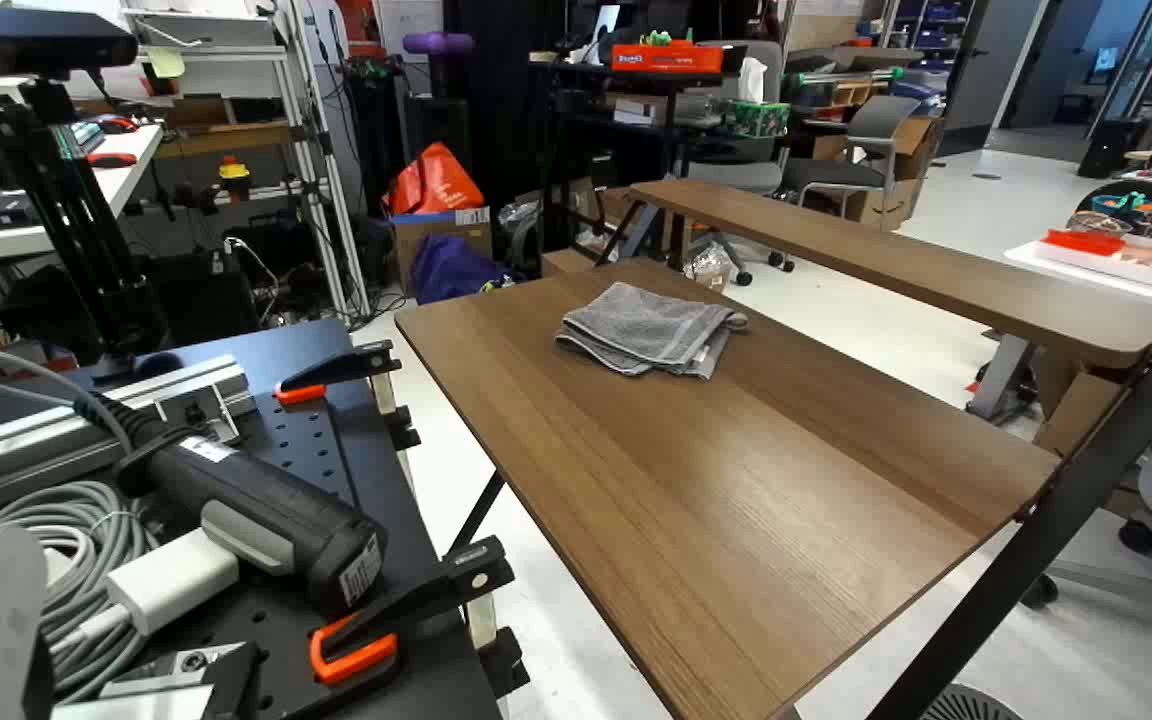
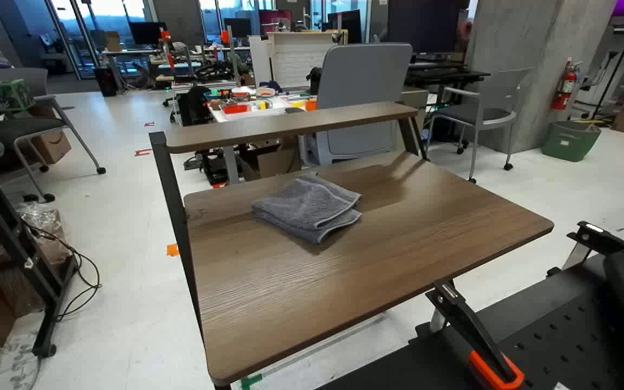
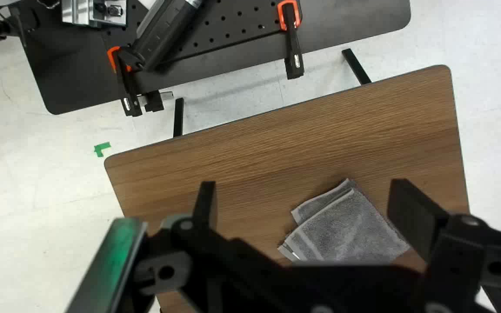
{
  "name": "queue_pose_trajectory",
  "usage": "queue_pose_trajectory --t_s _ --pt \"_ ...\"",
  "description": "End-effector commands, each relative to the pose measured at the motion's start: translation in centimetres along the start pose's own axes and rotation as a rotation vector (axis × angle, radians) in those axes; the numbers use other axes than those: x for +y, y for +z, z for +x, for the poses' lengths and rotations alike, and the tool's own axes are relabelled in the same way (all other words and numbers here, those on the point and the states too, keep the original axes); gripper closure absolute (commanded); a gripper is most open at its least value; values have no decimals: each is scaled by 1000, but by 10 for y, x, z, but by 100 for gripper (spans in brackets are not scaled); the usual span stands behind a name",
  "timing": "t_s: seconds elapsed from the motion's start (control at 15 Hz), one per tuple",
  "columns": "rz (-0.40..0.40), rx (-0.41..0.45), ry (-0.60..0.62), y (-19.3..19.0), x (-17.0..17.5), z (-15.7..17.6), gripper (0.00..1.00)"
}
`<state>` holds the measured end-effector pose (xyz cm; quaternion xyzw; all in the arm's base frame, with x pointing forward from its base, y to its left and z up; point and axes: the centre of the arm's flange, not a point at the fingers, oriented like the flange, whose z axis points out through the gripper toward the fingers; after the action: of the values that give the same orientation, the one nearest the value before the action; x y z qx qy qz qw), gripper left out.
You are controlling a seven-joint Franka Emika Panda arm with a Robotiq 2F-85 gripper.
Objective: Move the towel
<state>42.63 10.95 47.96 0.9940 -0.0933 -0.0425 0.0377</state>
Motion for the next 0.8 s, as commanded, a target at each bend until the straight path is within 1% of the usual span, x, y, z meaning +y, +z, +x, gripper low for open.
queue_pose_trajectory --t_s 0.0,0.53,0.73 --pt "0 0 0 0 0 0 0" --pt "0 9 8 1 -2 2 0" --pt "22 34 35 10 -13 22 0"
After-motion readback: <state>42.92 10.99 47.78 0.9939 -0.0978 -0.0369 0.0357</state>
